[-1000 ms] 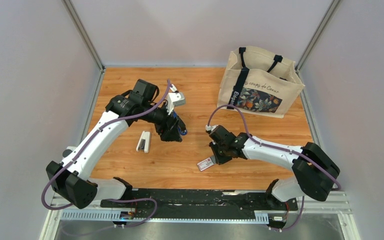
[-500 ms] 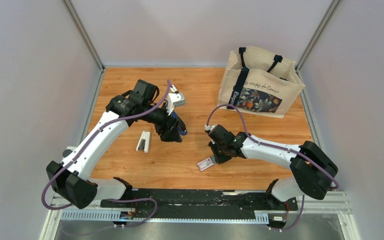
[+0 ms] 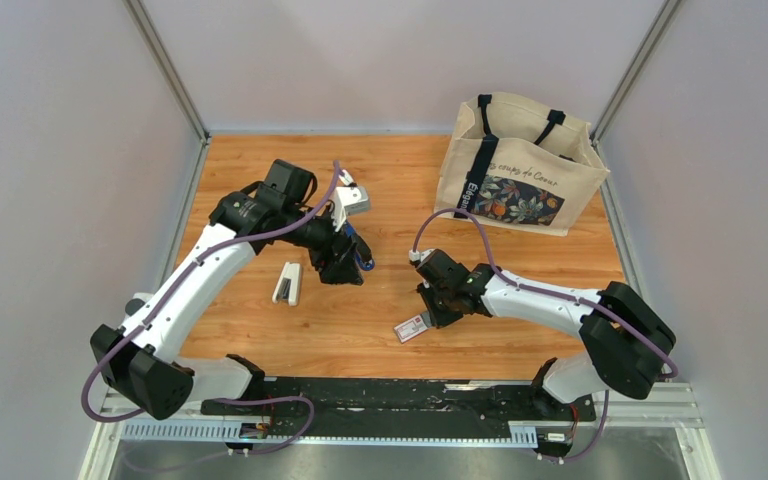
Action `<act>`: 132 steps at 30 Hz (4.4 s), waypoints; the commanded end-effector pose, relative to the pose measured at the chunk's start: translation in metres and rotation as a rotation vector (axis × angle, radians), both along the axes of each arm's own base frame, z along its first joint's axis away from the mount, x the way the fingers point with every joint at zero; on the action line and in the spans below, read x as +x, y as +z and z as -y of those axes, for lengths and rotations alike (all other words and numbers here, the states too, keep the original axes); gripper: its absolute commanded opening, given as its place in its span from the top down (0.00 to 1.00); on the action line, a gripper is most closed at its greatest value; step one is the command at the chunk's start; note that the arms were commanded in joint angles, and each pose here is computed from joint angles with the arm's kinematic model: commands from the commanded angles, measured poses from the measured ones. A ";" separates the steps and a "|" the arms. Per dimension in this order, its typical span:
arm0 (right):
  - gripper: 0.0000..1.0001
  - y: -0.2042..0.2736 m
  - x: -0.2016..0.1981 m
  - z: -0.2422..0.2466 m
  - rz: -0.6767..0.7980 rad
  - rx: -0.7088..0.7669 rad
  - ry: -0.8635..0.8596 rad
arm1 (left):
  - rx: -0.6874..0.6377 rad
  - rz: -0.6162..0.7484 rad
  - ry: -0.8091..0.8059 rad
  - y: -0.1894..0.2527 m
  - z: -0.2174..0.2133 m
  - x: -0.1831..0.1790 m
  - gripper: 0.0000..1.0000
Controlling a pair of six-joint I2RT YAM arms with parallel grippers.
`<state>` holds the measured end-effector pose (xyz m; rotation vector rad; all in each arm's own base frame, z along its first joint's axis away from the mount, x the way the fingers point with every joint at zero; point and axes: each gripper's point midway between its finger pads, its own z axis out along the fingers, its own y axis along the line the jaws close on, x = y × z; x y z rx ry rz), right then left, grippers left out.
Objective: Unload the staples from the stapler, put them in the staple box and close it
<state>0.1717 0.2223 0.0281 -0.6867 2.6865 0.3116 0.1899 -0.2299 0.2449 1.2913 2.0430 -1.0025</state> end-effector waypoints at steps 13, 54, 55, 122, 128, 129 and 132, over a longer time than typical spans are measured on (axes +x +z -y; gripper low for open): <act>0.72 0.016 0.012 -0.014 0.055 0.049 0.012 | -0.028 0.056 -0.024 0.010 -0.003 -0.005 0.14; 0.93 0.023 -0.004 -0.030 0.012 0.199 0.013 | -0.023 0.048 -0.033 0.010 -0.003 -0.006 0.12; 0.93 0.020 -0.003 -0.030 0.006 0.186 0.012 | -0.021 0.046 -0.034 0.010 -0.003 -0.006 0.12; 0.87 0.011 0.015 -0.006 0.045 0.119 -0.076 | -0.033 0.027 -0.060 0.007 -0.001 -0.011 0.11; 0.76 0.014 0.015 -0.006 0.053 0.127 -0.074 | -0.035 0.024 -0.059 0.007 0.000 -0.011 0.11; 0.75 0.016 0.015 -0.006 0.055 0.131 -0.074 | -0.036 0.018 -0.058 0.007 0.000 -0.011 0.11; 0.70 0.024 0.022 0.000 0.105 0.126 -0.097 | -0.037 0.016 -0.059 0.007 0.000 -0.011 0.11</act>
